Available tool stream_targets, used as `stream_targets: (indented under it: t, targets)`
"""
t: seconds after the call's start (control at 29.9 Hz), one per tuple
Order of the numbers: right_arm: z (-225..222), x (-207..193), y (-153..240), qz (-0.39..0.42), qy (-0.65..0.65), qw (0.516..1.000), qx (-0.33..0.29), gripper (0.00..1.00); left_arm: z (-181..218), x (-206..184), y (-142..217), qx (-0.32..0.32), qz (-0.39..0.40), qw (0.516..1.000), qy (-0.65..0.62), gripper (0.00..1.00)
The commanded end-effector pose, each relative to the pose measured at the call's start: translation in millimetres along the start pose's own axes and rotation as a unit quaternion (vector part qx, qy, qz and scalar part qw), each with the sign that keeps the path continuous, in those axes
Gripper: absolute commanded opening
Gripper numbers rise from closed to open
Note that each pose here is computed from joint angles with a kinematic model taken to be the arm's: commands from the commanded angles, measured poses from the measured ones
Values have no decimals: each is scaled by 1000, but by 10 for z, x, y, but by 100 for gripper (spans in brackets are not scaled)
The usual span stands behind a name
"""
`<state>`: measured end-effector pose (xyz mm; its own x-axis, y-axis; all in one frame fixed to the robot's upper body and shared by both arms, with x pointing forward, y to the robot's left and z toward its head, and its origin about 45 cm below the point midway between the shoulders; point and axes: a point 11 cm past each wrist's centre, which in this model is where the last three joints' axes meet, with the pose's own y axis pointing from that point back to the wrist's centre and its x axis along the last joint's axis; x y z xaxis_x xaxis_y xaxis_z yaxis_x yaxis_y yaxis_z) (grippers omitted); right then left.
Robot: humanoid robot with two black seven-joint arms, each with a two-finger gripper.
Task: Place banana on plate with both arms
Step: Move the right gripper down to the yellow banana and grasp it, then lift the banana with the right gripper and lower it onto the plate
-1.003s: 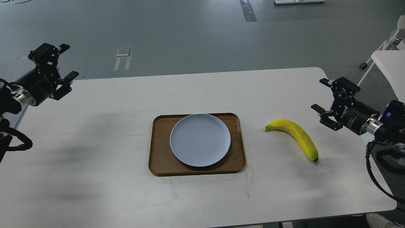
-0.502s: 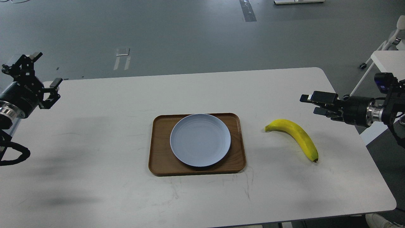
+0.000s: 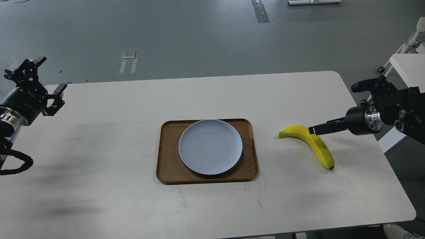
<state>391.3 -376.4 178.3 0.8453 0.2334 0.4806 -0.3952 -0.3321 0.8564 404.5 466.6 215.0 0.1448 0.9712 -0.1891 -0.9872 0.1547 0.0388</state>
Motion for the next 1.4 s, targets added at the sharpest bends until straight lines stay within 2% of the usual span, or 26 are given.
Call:
stream_targets:
  t: [0.0, 0.2, 0.3, 0.33, 0.37, 0.43, 0.47, 0.54, 0.6, 0.74, 0.94, 1.14, 1.37]
  targets:
    - [-48, -55, -152, -19, 17, 1000, -4, 100, -25, 9, 18, 3, 1, 1000, 0, 99]
    - [-103, -159, -288, -28, 44, 999, -3, 96, 5, 35, 27, 2, 3, 1000, -3, 99]
    - [-120, -180, -314, -30, 46, 998, -1, 90, -5, 36, 33, 3, 3, 1000, -4, 99]
    - [-112, -199, -315, -34, 47, 998, -2, 81, -12, 34, 34, 5, 2, 1000, -5, 99]
    - [-92, -234, -313, -40, 49, 998, -5, 66, -16, 33, 35, 6, 2, 1000, -6, 99]
    - [-81, -268, -317, -45, 51, 998, -7, 49, -10, 31, 31, 5, 2, 1000, -6, 99]
    - [-69, -294, -315, -49, 53, 997, -9, 31, -14, 26, 30, 6, 1, 1000, -6, 99]
    - [-41, -310, -299, -48, 55, 997, -12, 10, -19, 20, 28, 6, 0, 1000, -5, 99]
    - [-35, -312, -289, -46, 56, 997, -12, 2, -19, 20, 28, 6, 0, 1000, -5, 99]
    - [8, -250, -187, -38, 57, 997, -16, 0, 1, -11, 17, 5, -6, 1000, -4, 99]
    - [-126, 260, 102, 10, 85, 996, -10, 0, 32, -33, -5, 1, -9, 1000, -4, 99]
    - [-503, 785, 256, 52, 126, 990, 15, 0, 47, -46, -17, -1, -11, 1000, -3, 99]
    - [-1284, 1087, -55, 50, 163, 982, 82, 0, 72, -83, -26, -4, -17, 1000, 0, 99]
